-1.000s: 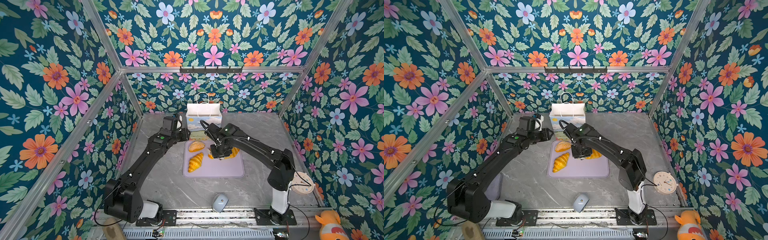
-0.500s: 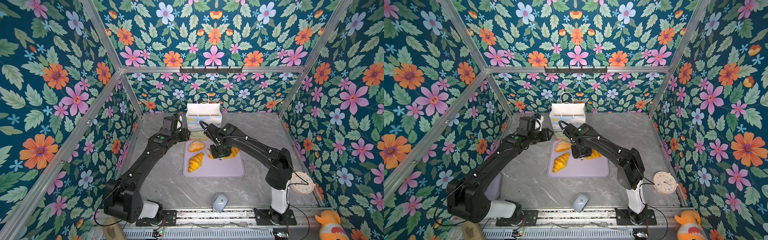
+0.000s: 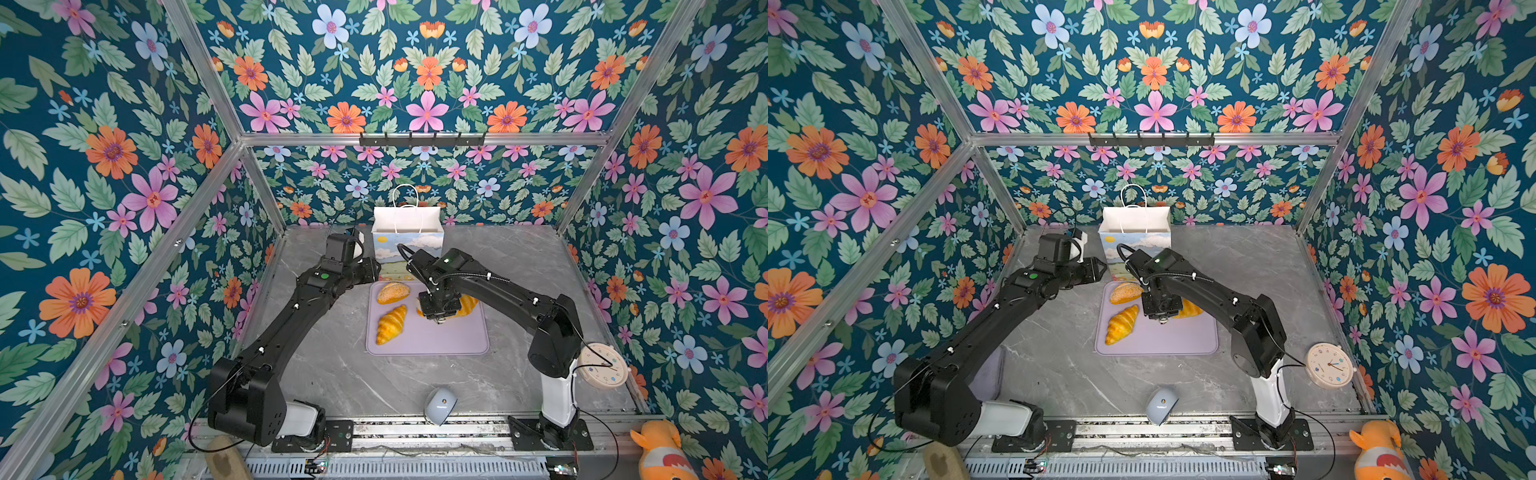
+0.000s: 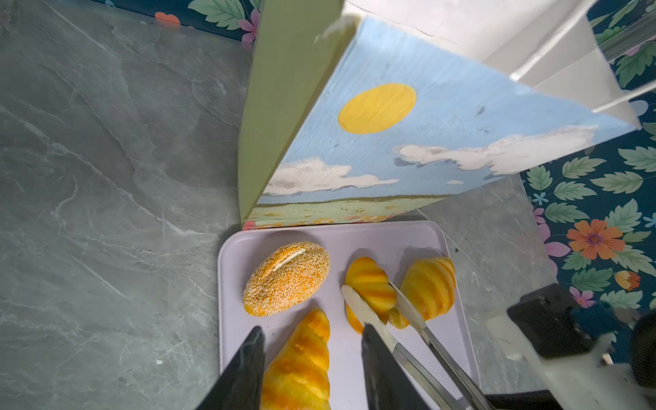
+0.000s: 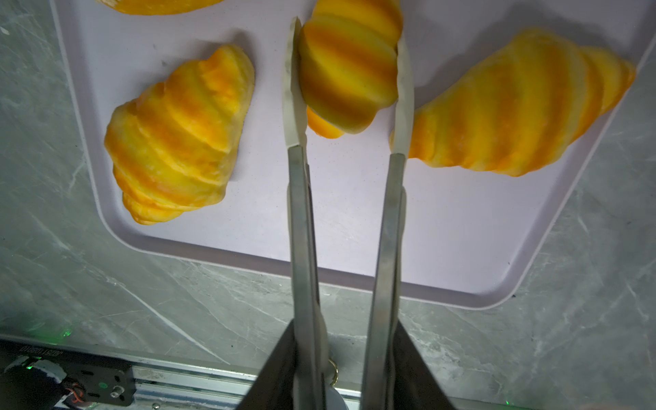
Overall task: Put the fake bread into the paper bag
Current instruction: 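Squeeze the tongs around the striped roll and lift it with right gripper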
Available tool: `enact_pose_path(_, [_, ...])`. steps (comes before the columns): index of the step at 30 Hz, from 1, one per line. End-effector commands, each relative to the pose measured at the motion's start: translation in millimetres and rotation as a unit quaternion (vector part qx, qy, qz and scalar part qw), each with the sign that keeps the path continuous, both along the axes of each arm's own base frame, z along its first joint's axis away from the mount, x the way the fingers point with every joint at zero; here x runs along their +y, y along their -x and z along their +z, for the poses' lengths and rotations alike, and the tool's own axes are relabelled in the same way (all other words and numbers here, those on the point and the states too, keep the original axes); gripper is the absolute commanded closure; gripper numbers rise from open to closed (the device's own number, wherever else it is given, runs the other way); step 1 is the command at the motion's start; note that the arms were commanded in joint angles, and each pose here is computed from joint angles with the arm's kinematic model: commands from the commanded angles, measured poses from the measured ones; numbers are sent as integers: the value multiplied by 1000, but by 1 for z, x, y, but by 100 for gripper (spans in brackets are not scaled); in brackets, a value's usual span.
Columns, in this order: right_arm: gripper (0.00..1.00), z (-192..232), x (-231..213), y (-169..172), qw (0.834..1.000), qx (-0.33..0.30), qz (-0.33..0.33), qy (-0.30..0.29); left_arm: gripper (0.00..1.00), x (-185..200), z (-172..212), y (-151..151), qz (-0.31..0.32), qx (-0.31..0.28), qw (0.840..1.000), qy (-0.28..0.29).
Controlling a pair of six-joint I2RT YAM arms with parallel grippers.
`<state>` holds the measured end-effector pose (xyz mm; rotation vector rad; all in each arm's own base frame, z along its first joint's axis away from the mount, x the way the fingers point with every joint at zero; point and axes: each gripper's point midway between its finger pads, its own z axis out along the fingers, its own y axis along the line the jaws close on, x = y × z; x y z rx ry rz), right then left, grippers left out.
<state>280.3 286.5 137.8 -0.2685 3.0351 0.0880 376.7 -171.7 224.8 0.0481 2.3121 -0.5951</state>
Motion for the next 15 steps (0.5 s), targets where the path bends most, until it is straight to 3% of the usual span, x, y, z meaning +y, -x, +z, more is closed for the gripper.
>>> enact_pose_path(1, [66, 7, 1, 0, 1000, -5, 4, -8, 54, -1, 5, -2, 0, -9, 1000, 5])
enact_pose_path(15, [67, 75, -14, 18, 996, -55, 34, -57, 54, -1, 13, -3, 0, -16, 1000, 8])
